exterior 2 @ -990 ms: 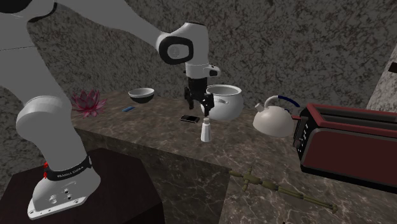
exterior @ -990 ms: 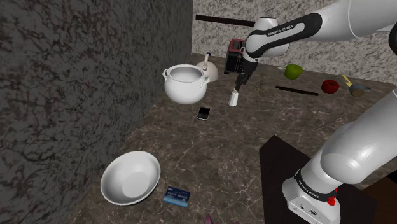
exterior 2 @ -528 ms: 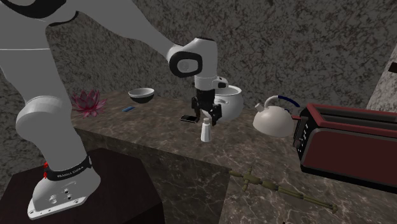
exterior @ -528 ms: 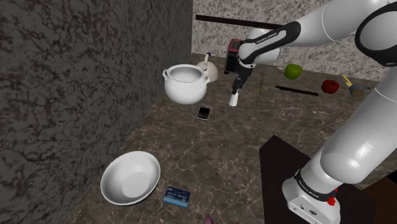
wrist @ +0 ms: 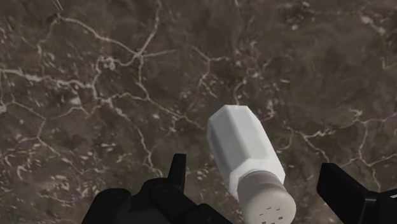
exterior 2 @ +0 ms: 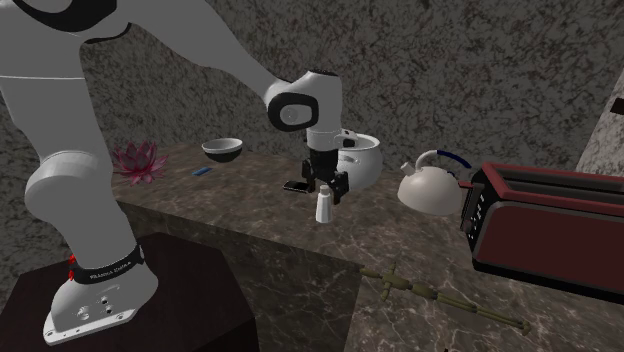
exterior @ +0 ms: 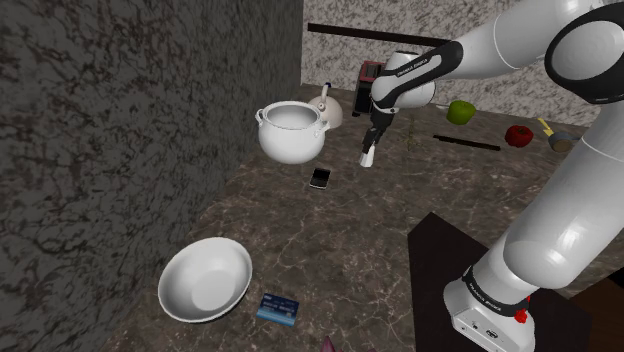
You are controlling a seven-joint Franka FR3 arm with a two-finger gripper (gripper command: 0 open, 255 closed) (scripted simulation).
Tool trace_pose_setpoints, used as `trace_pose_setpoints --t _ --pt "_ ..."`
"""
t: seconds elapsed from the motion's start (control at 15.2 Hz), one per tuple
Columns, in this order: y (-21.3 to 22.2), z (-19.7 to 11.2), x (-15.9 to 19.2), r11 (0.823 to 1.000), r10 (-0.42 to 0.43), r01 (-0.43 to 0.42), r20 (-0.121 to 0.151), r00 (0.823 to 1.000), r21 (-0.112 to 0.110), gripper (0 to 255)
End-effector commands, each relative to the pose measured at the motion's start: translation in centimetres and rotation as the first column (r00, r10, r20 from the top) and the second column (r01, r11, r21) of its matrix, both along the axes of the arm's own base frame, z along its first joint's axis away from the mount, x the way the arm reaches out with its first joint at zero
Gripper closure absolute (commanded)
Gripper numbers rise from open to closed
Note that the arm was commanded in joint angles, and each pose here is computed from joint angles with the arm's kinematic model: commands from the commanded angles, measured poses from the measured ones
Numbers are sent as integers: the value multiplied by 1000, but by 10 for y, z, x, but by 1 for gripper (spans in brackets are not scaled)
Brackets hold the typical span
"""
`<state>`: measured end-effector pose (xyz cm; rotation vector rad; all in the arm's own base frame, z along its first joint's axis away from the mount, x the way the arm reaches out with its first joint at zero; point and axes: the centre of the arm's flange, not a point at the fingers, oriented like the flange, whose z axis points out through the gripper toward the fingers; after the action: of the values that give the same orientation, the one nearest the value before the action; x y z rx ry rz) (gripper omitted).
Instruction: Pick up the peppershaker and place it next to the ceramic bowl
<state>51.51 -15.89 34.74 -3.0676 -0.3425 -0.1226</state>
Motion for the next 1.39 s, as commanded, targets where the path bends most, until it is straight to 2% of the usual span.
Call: trace_pose_setpoints --t 0.0,0.13,0.2,0.79,1.32 --pt "0 0 0 1000 0 0 0 1000 0 0" --pt "0 0 0 1000 0 0 0 1000 0 0" --pt "0 0 0 1000 0 0 0 1000 0 255" --pt "0 0 0 1000 0 0 0 1000 0 255" --pt "0 42 0 1000 0 0 0 1000 0 255"
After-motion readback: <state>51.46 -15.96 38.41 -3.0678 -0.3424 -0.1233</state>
